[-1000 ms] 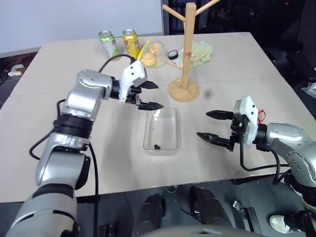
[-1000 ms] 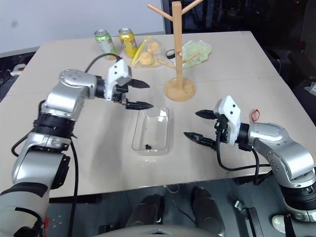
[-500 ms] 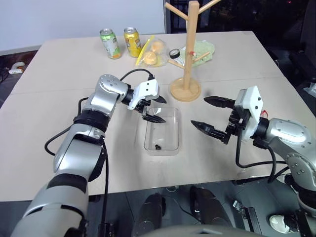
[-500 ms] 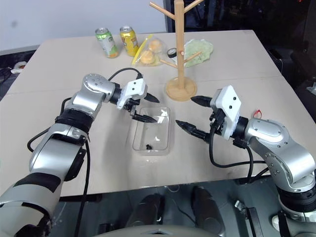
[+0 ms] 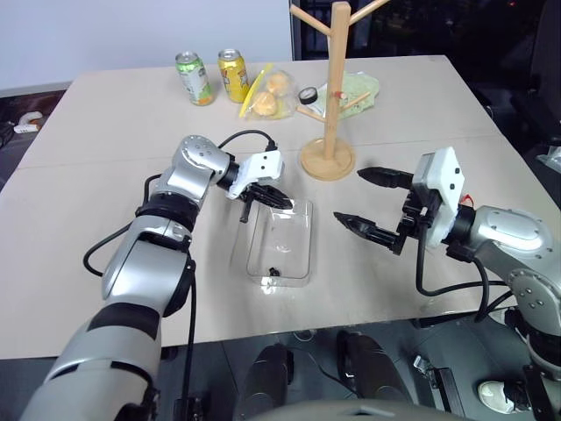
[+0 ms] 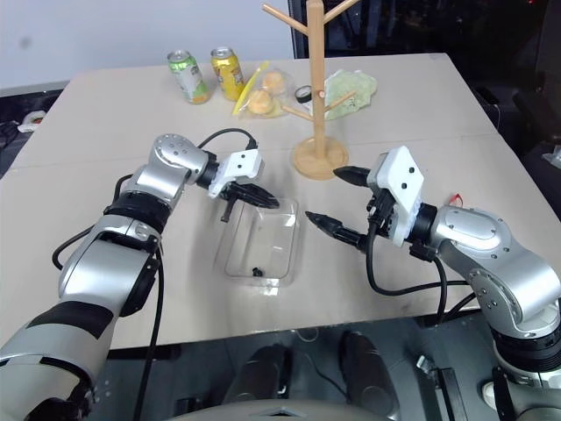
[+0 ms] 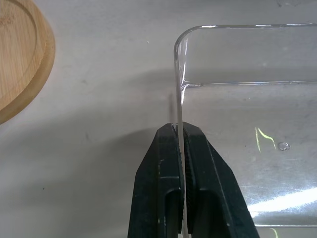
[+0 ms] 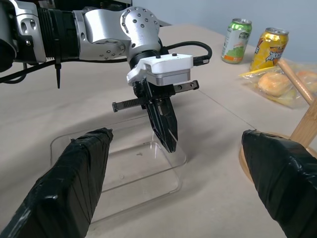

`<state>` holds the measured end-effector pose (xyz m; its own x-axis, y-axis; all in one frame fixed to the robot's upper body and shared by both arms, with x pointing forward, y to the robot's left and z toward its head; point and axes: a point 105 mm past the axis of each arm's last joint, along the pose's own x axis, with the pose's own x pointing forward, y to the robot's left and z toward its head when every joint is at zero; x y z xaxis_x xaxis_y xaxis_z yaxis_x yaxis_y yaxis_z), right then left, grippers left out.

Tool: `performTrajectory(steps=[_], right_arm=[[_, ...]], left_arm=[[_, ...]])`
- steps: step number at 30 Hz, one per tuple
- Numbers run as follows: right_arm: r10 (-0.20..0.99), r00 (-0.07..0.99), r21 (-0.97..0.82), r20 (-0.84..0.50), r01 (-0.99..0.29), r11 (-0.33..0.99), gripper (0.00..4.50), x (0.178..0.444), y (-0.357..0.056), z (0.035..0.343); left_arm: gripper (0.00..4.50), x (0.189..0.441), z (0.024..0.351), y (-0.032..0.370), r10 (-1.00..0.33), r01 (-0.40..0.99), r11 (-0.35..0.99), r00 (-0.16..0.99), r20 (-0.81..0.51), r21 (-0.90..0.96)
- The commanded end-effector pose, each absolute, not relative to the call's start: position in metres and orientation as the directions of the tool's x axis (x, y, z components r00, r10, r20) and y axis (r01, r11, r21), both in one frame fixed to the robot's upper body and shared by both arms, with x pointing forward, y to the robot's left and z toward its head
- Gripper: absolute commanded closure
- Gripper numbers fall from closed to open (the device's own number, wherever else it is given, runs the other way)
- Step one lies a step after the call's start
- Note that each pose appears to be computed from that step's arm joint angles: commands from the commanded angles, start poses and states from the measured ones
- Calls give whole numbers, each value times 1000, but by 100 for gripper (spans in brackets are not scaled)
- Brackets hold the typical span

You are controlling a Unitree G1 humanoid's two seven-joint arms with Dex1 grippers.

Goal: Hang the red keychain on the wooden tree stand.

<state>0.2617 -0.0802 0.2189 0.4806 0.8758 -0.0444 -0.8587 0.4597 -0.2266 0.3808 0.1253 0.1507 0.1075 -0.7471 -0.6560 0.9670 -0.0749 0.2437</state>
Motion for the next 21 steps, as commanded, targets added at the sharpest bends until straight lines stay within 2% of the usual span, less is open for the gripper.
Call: performTrajectory(steps=[1, 8, 15, 19, 21], right_arm=[[882, 471, -257, -20, -855, 451, 0, 258, -79, 224], [897, 442, -252, 10, -867, 430, 0, 259, -72, 228], [918, 397, -242, 20, -889, 389, 0, 263, -64, 226], [938, 343, -247, 39, -907, 342, 0, 265, -54, 231], [948, 315, -250, 45, -915, 315, 0, 265, -49, 233]], left_arm=[[440, 386, 171, 130, -784, 960, -13, 163, -599, 279], [440, 387, 191, 172, -817, 946, 251, 322, -478, 206], [440, 372, 191, 231, -713, 833, 522, 544, -443, 183], [440, 375, 197, 284, -509, 594, 786, 779, -367, 172], [440, 375, 194, 303, -412, 483, 864, 841, -350, 143]])
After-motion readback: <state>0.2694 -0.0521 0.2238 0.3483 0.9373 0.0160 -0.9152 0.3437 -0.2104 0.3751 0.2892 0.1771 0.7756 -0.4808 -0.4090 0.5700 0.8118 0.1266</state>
